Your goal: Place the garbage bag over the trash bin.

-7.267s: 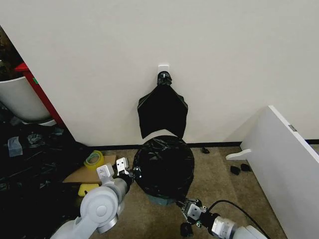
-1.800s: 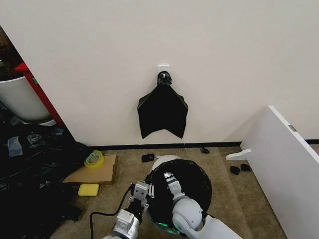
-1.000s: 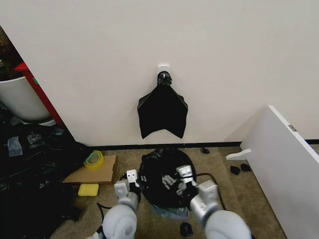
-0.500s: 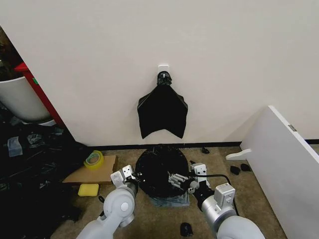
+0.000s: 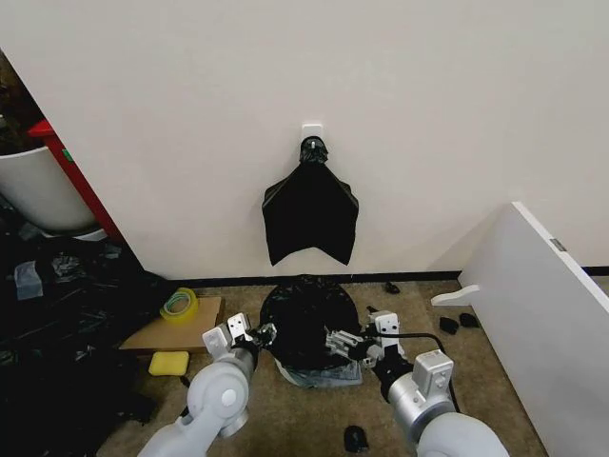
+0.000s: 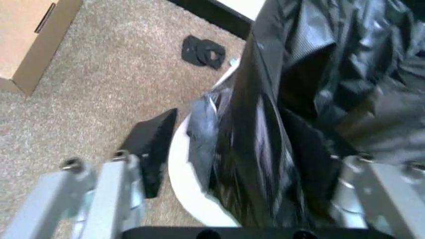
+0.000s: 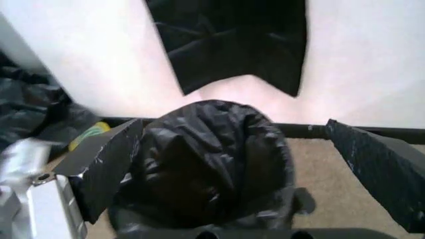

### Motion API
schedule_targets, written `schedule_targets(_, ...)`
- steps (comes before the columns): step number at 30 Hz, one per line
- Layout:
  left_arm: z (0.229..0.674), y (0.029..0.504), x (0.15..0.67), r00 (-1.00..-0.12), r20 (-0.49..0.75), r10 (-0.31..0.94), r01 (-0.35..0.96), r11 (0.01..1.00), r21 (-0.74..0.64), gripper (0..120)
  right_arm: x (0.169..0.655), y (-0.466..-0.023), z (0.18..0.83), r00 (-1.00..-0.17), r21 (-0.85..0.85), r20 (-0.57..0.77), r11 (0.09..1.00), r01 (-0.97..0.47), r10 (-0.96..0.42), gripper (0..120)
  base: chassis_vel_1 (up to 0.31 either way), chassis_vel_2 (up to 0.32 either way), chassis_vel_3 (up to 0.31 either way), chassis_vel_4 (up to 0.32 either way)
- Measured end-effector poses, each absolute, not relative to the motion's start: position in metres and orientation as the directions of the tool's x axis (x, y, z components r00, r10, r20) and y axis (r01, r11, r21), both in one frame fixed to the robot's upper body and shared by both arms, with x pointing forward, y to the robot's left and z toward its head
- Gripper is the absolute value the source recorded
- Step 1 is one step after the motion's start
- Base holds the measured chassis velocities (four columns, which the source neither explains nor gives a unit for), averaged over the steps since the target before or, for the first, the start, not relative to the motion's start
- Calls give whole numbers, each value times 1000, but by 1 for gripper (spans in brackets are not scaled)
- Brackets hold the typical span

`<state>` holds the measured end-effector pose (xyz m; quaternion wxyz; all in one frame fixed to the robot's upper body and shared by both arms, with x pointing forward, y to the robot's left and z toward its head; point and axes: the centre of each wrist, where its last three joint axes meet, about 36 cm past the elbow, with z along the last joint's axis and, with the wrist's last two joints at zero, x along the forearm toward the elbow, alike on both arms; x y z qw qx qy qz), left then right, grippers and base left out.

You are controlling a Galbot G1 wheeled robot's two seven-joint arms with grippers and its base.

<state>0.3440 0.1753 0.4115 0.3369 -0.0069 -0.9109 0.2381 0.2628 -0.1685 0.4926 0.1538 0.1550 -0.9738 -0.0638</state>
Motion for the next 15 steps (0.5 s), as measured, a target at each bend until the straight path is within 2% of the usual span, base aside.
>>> schedule_targets(1,416,178,339,-781,594,196,-119,886,-449,77,266,-173,489,-915,170,265,949,-267,-305,100,0,0,0,0)
schedule_targets(3,420,179,335,-792,571,217,-89,884,-459,79,268,-176,486,-922,171,251,951,-257,-295,100,0,0,0,0)
schedule_targets(6,434,178,319,-857,442,265,20,874,-485,93,271,-186,480,-944,183,186,954,-238,-272,100,0,0,0,0)
schedule_targets(7,439,178,312,-891,366,268,68,877,-476,97,270,-191,478,-954,196,153,954,-226,-258,100,0,0,0,0)
schedule_targets(8,442,177,306,-916,301,265,104,883,-458,98,267,-195,476,-962,212,134,955,-209,-240,100,0,0,0,0)
schedule_targets(10,443,176,303,-928,267,261,122,887,-445,99,265,-198,474,-966,222,122,955,-196,-227,100,0,0,0,0)
schedule_targets(14,448,181,275,-983,37,179,161,943,-291,100,232,-231,446,-993,265,62,961,-83,-103,100,0,0,0,0)
schedule_targets(15,448,181,275,-983,37,179,161,943,-291,100,232,-231,446,-993,265,62,961,-83,-103,100,0,0,0,0)
